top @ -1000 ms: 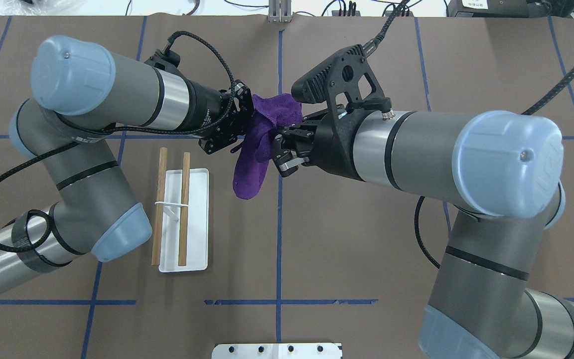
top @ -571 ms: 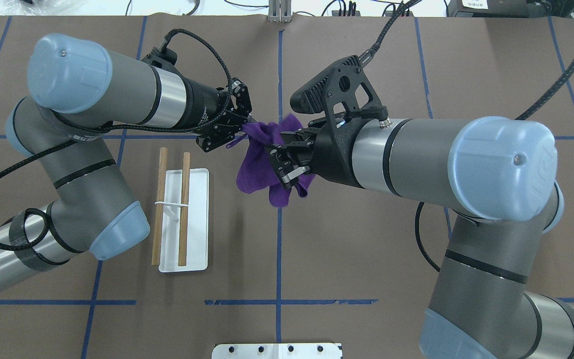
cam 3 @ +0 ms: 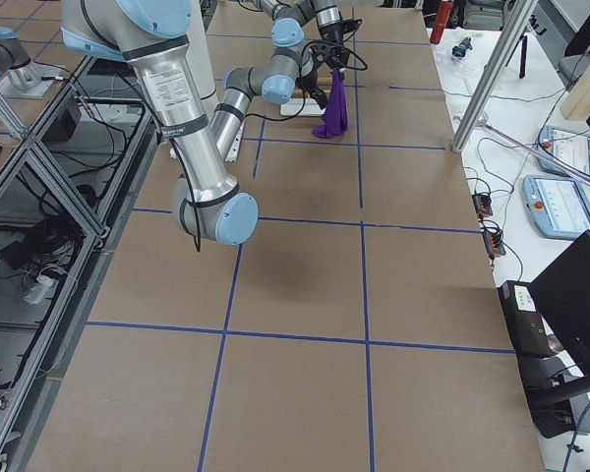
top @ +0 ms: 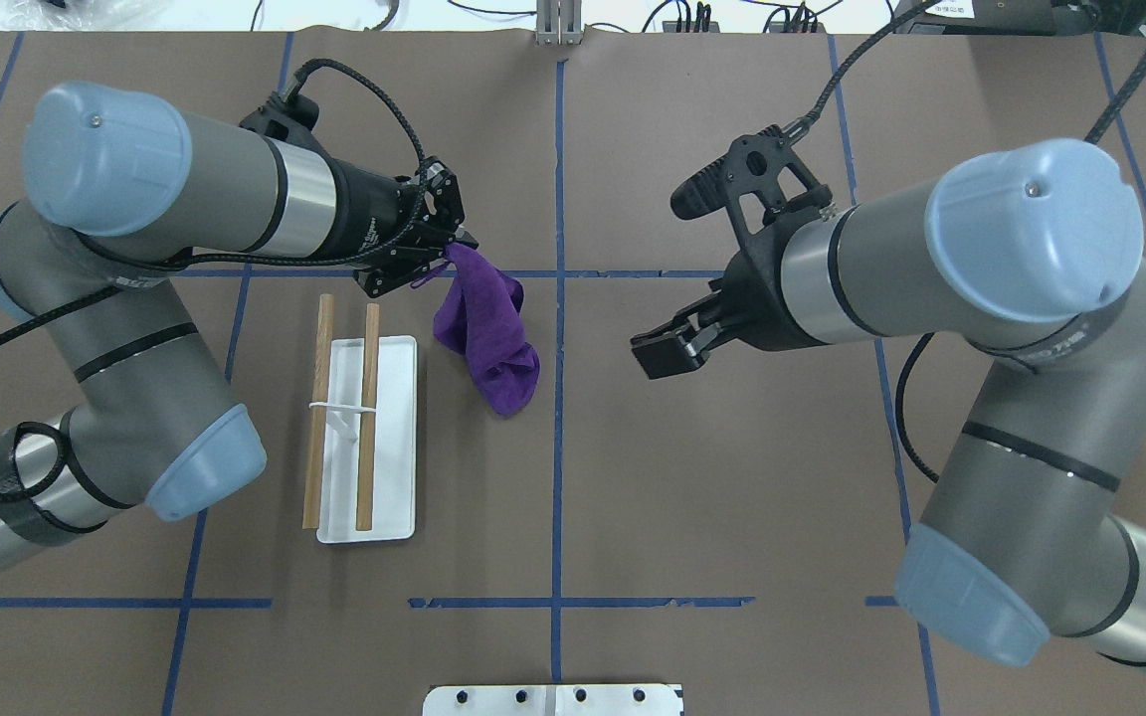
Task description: Hang towel on rack
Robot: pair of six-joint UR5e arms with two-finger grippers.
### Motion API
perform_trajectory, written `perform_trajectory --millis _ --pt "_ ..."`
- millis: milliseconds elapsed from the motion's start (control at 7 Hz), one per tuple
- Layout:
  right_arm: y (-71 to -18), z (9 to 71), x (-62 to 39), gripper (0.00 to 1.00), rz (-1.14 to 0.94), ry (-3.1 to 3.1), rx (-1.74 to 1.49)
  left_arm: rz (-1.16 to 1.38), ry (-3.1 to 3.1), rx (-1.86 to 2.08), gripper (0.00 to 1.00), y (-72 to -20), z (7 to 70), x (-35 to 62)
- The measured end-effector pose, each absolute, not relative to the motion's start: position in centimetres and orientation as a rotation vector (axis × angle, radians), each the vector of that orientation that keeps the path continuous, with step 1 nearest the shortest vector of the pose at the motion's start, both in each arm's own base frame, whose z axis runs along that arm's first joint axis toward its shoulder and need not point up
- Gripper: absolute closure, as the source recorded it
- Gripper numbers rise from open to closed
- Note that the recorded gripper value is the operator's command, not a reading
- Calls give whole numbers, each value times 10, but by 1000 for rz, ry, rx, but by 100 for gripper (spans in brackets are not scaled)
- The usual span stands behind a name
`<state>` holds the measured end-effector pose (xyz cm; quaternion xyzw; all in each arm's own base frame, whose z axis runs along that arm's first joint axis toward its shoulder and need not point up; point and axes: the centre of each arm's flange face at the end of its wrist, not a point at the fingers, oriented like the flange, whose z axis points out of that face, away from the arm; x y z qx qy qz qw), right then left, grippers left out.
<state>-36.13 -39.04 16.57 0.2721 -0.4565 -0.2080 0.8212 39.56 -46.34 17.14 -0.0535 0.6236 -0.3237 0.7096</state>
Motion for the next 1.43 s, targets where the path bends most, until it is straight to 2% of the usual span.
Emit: perform_trajectory --millis 286,714,1000,1143,1286,1429 --pt "-428 213 -325 0 -392 -795 404 -586 1327 18 100 -458 213 369" --pt "-470 290 -250 0 -522 -618 342 -383 1192 155 100 -429 308 330" --pt "-480 326 -210 0 -574 -575 330 -266 1166 228 100 -399 380 297" --pt "-482 334 -203 0 -578 -568 324 -238 1158 245 39 -391 401 289" --pt "-482 338 -201 0 -578 -567 319 -227 1153 250 0 -390 411 287" --pt "-483 340 -198 0 -574 -569 315 -208 1146 260 0 -390 415 288"
